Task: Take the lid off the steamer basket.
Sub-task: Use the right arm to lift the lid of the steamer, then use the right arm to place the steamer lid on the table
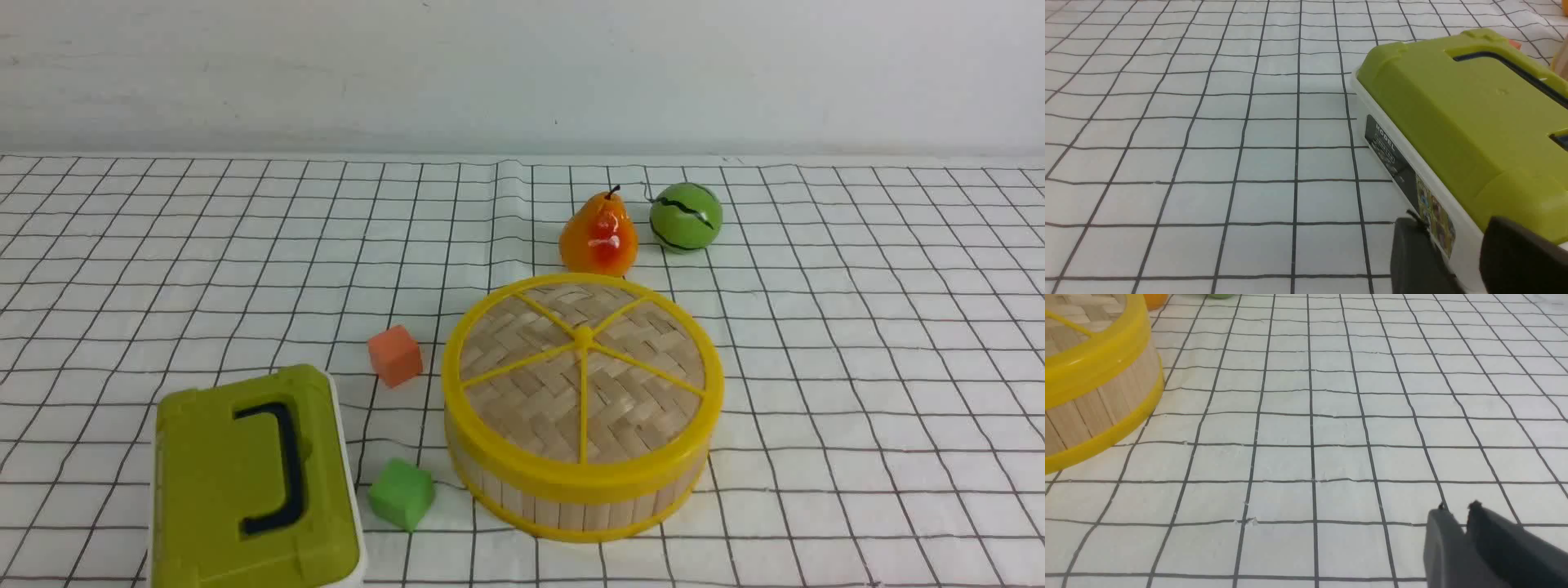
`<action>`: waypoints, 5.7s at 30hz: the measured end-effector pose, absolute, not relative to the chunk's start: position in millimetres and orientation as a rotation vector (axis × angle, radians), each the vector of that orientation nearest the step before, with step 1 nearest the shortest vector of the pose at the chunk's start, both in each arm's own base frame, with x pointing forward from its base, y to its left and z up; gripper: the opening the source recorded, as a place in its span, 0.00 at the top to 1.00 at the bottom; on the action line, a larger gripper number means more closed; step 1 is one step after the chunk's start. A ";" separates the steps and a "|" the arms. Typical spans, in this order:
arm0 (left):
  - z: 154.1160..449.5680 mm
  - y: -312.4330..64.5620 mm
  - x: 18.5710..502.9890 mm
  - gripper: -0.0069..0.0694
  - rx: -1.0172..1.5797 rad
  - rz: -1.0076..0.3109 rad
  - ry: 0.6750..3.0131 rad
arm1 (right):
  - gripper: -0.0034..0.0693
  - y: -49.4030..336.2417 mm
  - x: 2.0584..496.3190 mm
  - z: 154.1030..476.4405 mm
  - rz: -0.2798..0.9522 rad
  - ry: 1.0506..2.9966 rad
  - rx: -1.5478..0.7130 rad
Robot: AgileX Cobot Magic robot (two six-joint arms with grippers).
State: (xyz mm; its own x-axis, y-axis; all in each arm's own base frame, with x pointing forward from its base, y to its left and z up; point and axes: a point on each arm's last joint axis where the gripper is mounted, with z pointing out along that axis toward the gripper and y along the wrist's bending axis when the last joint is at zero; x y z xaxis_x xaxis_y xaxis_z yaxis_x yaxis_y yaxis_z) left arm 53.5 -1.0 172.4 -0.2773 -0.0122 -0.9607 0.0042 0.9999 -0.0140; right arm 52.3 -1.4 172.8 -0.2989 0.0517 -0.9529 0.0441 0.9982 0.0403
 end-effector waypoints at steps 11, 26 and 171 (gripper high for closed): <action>172.4 -1.0 53.5 0.60 -0.006 -0.016 1.852 | 0.81 -1.4 52.3 172.8 0.007 1.875 0.069; 172.4 -1.0 53.5 0.60 -0.006 -0.016 1.852 | 0.79 -1.4 52.3 172.8 0.007 1.875 0.069; 172.4 -1.0 53.5 0.60 -0.006 -0.016 1.852 | 0.81 33.5 383.8 246.3 0.080 2.695 -0.289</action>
State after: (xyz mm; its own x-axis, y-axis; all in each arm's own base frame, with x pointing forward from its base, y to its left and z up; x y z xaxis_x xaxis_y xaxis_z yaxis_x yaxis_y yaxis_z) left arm 53.5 -1.0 172.4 -0.2773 -0.0122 -0.9607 0.0042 0.9999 -0.0140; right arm 383.8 33.5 246.3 -0.8875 -0.1896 -0.4199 -0.2141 0.9767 0.0114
